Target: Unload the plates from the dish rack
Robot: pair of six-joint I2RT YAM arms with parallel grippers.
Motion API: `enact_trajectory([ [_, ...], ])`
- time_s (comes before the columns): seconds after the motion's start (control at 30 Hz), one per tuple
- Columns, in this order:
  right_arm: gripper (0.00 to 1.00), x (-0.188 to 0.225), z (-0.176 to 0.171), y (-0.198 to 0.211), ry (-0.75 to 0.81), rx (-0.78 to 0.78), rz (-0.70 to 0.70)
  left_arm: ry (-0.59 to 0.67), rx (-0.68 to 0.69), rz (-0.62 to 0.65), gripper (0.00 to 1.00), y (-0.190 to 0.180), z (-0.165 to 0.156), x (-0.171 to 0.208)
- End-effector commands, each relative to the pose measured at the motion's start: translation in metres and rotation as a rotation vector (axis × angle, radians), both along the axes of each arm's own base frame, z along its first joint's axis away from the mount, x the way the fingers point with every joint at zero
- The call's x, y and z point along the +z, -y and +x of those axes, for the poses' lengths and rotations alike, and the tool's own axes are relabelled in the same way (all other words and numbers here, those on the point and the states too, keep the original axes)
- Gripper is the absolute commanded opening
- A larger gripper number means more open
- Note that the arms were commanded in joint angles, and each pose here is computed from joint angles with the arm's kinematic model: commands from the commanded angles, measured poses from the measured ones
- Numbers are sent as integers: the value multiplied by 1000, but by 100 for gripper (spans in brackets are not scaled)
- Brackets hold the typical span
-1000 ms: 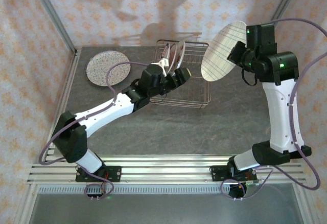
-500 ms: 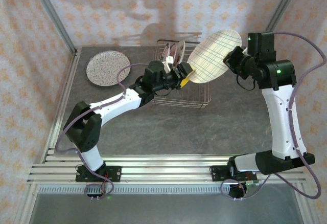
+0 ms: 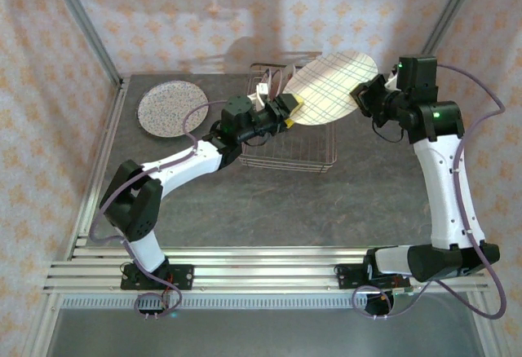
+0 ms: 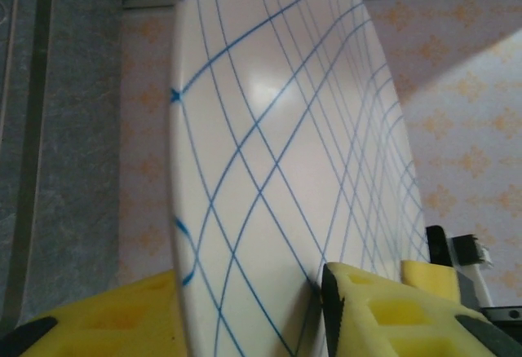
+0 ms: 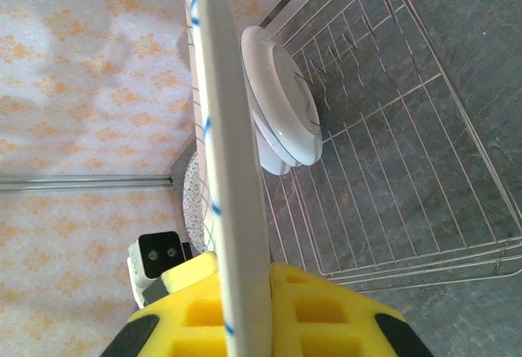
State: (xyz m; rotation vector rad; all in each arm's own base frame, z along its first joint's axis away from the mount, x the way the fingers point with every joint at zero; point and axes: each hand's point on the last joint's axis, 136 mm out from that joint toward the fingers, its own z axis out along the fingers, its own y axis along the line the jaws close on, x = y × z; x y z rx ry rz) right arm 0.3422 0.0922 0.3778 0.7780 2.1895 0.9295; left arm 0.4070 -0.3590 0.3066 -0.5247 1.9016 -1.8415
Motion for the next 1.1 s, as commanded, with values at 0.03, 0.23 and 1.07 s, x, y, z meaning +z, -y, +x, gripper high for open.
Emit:
enact_trajectory([
  [0.03,0,26,3,-8,100,26,79,30,-22,-35,29,1,-1,9],
  [0.23,0,16,4,-9,77,34,73,31,-12,-39,0,-4,-1,10],
  [1.07,60,36,-10,13,202,73,-226,109,137,-149,0,-77,15,74],
])
